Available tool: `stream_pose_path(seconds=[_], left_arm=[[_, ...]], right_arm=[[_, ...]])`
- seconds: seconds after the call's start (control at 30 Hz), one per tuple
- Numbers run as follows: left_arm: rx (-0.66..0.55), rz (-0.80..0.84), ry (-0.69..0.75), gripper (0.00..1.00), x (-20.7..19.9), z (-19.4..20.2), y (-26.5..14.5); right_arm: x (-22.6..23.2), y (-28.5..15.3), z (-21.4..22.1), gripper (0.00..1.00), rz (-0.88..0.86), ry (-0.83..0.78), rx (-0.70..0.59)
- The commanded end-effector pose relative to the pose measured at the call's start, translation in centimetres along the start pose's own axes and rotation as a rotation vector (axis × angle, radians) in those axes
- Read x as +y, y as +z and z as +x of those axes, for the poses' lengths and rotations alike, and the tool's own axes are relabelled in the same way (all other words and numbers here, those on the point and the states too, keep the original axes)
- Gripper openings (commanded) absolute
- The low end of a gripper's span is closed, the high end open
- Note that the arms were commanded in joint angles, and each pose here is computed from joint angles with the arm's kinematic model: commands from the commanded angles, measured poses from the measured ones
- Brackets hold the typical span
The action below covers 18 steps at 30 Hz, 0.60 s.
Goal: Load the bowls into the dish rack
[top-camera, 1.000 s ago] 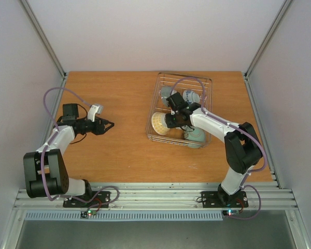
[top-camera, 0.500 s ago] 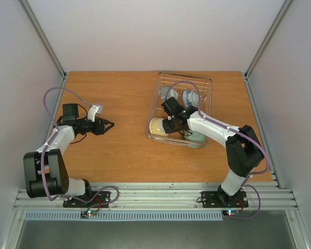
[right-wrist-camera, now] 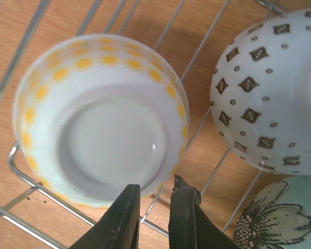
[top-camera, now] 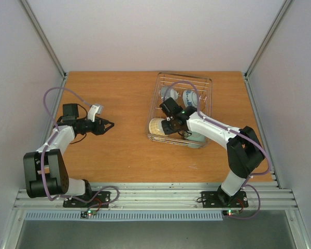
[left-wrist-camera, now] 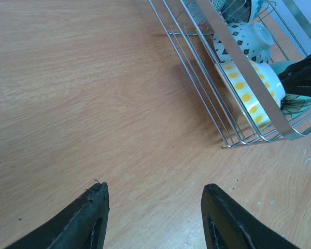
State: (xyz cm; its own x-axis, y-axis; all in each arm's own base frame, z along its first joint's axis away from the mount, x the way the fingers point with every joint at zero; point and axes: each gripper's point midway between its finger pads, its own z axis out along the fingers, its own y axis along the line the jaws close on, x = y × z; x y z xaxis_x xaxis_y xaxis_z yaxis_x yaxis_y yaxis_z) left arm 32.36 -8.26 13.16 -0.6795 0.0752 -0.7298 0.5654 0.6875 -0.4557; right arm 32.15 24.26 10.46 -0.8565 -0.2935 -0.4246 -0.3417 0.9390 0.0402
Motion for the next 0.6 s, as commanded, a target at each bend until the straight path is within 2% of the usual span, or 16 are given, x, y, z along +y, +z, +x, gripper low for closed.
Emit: stream_pose_path(seconds=[0.0, 0.23, 0.33, 0.4, 0.57], left_arm=[[-0.020, 0.003, 0.026, 0.50, -0.2, -0.5, -0.3], [-0.019, 0.004, 0.024, 0.50, -0.2, -0.4, -0.3], [-0.020, 0.003, 0.024, 0.50, -0.2, -0.5, -0.4], [-0.019, 0.001, 0.025, 0.50, -0.1, -0.4, -0.3], [-0.019, -0.010, 0.026, 0.49, 0.0, -0.5, -0.4]], right_arm=[[1.2, -1.3, -1.4, 0.19, -0.018, -0.034, -0.032], [2.2, -1.0, -2.1, 0.19, -0.020, -0.055, -0.037], [1.6, -1.9, -2.8, 0.23, 0.011, -0.056, -0.066], [0.8, -2.9, -3.4, 0.30, 0.054, -0.057, -0.099], [-1.2, -5.7, -4.0, 0.64, 0.133, -0.047, -0.180]])
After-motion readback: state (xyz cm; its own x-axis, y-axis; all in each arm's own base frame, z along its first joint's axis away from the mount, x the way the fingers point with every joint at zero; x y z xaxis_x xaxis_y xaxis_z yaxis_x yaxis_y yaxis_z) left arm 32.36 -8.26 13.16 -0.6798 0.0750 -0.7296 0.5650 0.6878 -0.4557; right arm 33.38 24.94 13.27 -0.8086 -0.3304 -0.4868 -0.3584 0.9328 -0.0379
